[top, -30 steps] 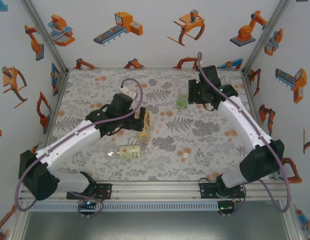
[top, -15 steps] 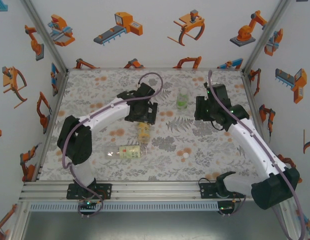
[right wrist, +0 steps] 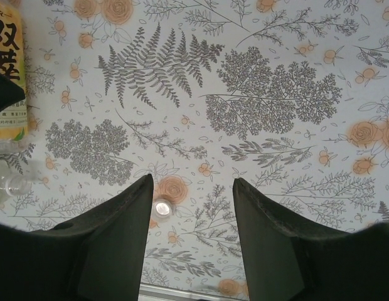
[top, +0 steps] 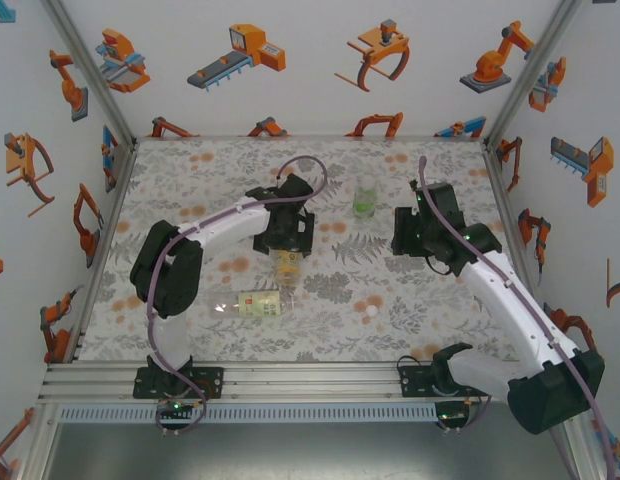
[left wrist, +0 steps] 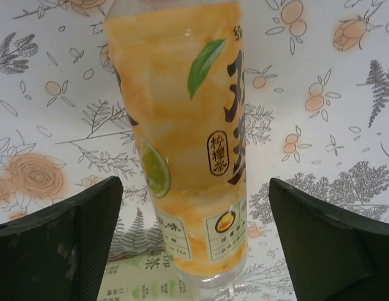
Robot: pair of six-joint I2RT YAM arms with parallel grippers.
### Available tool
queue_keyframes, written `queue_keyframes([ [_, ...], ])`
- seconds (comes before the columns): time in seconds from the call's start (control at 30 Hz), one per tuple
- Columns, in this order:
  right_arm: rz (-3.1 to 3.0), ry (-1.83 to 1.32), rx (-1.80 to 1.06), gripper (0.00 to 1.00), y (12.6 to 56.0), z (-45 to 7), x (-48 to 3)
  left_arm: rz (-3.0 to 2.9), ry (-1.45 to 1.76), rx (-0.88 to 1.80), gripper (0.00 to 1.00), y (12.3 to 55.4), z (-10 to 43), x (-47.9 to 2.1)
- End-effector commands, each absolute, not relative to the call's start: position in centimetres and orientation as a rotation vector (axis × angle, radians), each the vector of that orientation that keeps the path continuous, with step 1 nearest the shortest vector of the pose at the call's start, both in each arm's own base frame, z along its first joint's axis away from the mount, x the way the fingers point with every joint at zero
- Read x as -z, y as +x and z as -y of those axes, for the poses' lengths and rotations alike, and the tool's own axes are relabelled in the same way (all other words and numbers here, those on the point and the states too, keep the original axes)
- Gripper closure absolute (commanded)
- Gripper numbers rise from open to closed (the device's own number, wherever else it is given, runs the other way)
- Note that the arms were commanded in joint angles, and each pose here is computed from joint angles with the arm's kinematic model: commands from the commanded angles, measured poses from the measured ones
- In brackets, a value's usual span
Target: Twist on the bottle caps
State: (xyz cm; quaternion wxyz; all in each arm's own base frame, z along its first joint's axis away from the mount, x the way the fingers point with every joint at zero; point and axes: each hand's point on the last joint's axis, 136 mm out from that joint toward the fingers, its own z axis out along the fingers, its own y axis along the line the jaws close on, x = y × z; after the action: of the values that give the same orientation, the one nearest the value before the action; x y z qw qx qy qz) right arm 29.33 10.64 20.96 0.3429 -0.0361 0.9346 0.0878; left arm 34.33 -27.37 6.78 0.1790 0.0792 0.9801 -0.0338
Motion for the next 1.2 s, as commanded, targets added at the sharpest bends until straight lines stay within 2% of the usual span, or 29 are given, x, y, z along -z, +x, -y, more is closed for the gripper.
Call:
queue_keyframes([
  [0.0,-2.445,-0.075,-0.252,0.49,28.8,-10.6,-20.7,-2.816,0.165,0.085,0.14,34.3,27.3,-4.9],
  [0.13,-2.452,-0.074,-0.254,0.49,28.6,-10.5,-20.6,-2.824,0.155,0.052,0.19,34.4,27.1,-4.2],
  [0.4,-2.461,-0.082,-0.246,0.49,28.1,-10.3,-21.0,-2.843,0.144,0.043,0.38,34.4,27.0,-3.0],
  [0.53,-2.443,-0.094,-0.280,0.49,27.9,-10.7,-22.1,-2.807,0.143,0.043,0.48,34.7,26.7,-4.1],
  [0.7,-2.424,-0.171,-0.365,0.49,27.9,-12.1,-22.8,-2.685,0.172,0.123,0.53,35.4,26.8,-8.2],
  [0.83,-2.408,-0.214,-0.467,0.50,28.5,-13.9,-23.1,-2.553,0.175,0.172,0.61,35.2,25.8,-13.1],
  [1.1,-2.393,-0.257,-0.530,0.52,31.3,-17.8,-22.9,-2.313,0.092,0.297,0.83,33.0,21.0,-21.4],
  [1.17,-2.407,-0.289,-0.521,0.52,32.2,-19.3,-22.4,-2.274,0.074,0.312,0.84,32.2,19.5,-22.8],
])
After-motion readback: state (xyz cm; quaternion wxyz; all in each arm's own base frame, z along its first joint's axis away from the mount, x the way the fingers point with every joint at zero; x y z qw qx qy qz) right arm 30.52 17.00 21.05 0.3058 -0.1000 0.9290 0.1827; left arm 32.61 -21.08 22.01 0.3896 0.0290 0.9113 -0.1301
